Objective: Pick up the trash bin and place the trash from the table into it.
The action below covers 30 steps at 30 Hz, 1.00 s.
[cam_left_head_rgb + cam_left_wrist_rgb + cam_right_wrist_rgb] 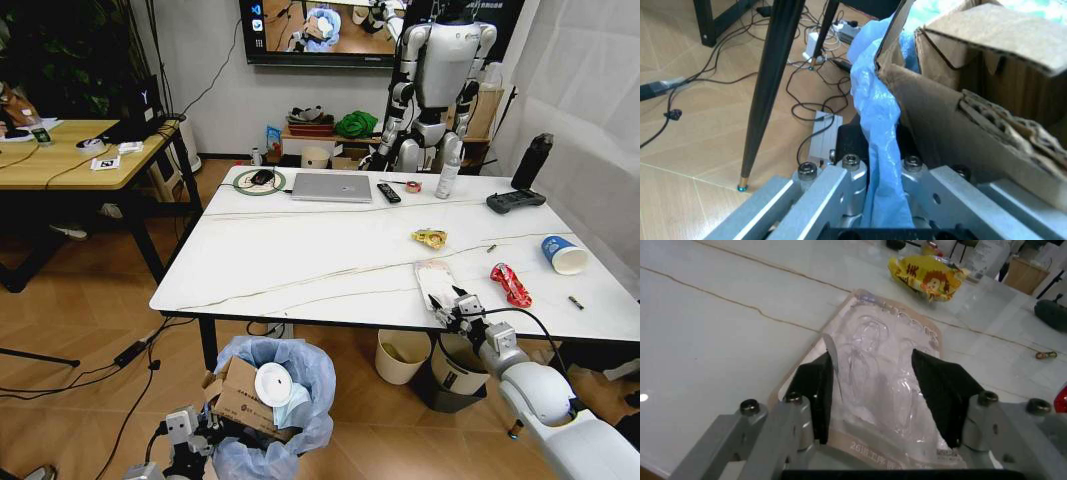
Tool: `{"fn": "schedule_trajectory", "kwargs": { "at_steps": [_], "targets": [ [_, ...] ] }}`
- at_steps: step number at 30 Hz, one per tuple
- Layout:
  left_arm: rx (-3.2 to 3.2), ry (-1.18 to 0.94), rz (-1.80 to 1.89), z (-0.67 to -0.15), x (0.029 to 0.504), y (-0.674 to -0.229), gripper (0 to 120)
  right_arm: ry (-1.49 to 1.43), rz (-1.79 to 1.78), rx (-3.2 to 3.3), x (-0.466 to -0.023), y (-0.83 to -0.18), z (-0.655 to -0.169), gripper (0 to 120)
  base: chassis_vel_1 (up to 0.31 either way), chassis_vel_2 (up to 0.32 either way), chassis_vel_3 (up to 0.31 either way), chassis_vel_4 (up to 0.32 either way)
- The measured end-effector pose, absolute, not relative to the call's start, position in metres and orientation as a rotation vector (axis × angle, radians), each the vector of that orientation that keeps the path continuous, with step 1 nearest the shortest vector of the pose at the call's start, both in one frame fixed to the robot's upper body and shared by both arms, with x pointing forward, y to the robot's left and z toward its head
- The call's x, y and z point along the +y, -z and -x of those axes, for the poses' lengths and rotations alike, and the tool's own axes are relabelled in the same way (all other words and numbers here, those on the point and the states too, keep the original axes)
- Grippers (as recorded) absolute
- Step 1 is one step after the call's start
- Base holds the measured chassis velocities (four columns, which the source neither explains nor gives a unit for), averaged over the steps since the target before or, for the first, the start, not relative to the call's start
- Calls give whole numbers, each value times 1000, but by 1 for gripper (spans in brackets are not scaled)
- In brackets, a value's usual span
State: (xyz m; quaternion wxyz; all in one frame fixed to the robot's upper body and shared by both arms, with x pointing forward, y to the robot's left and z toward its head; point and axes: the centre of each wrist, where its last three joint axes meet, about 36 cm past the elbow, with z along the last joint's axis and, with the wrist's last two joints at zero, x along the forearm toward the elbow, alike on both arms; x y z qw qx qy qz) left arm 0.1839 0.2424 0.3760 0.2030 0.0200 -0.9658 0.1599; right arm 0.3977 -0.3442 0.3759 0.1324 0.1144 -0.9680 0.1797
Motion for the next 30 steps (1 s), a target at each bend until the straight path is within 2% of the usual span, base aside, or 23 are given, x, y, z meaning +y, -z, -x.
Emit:
{"fn": "schedule_trajectory", "kwargs": {
  "at_steps": [2, 4, 8, 12, 23, 30],
  "targets": [
    [-2696, -443, -55, -184, 243, -376, 0, -517, -339, -2801, -343, -373, -395, 30, 0, 0, 0, 0],
    [-2696, -442, -55, -184, 243, -377, 0, -514, -342, -2797, -342, -372, -394, 28, 0, 0, 0, 0],
    [-2701, -439, -55, -185, 245, -378, 0, -509, -351, -2789, -340, -369, -391, 10, 0, 0, 0, 0],
    [-2702, -437, -53, -185, 246, -379, 0, -508, -347, -2791, -341, -370, -391, 0, 0, 0, 0, 0],
    [-2697, -436, -25, -186, 244, -380, 0, -471, -327, -2841, -341, -380, -389, 0, 0, 0, 0, 0],
    [-2682, -445, 18, -186, 239, -378, 0, -307, -359, -2985, -342, -392, -379, 0, 0, 0, 0, 0]
  ]
}}
